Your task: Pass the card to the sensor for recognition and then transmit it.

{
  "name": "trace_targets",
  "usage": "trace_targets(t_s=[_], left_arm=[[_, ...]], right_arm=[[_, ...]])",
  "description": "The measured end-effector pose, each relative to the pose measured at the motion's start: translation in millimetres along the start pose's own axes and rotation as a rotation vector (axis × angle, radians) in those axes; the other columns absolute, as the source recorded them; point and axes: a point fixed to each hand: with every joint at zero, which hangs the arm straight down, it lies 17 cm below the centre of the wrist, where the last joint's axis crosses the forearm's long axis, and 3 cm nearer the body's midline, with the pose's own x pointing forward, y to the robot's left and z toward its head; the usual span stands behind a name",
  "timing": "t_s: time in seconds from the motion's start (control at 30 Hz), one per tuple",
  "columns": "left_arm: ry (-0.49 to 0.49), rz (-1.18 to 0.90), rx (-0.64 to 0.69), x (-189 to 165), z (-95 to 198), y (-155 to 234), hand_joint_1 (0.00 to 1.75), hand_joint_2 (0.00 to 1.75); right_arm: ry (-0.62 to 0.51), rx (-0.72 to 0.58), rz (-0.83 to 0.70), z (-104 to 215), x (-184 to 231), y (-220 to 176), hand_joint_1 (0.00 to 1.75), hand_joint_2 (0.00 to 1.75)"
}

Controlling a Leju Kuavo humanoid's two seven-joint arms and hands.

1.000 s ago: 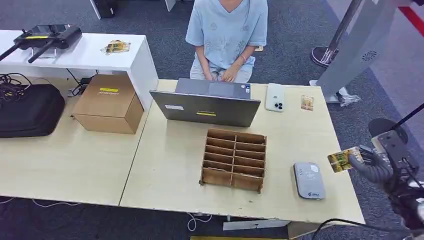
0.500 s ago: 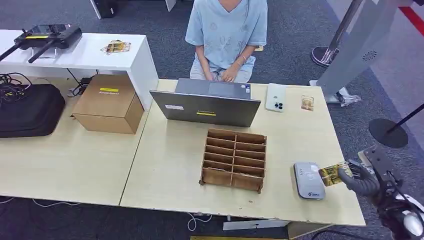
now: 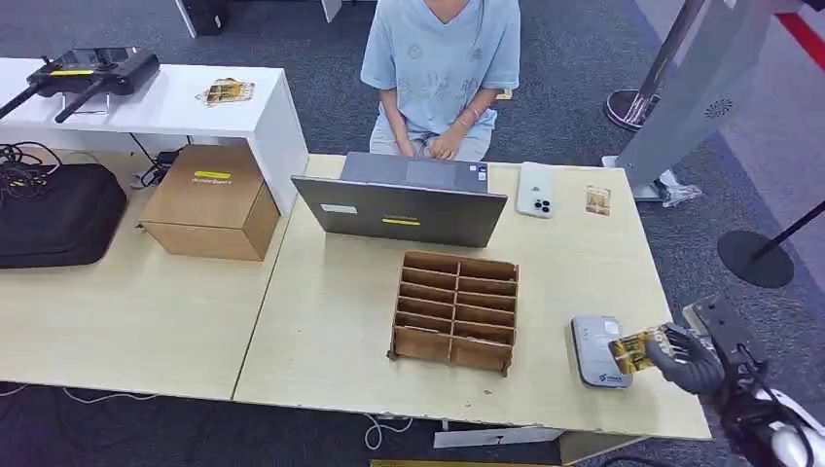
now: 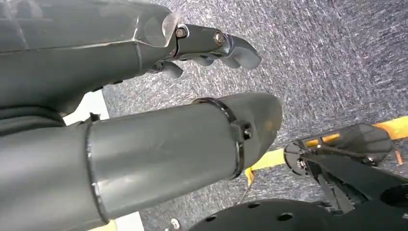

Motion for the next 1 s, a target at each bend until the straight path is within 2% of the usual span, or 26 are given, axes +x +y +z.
trace_targets(t_s=[0.33,1.0], left_arm=[[0.006,0.112,-0.001,1,0,1,0.00,0.00],[0.005,0.084,0.000,0,0,2,0.00,0.00]], right_arm=[[0.014,0.024,-0.006,-4,-5,16,1.75,1.75],[0.019,0.055,0.007,-28,0,43,1.75,1.75]])
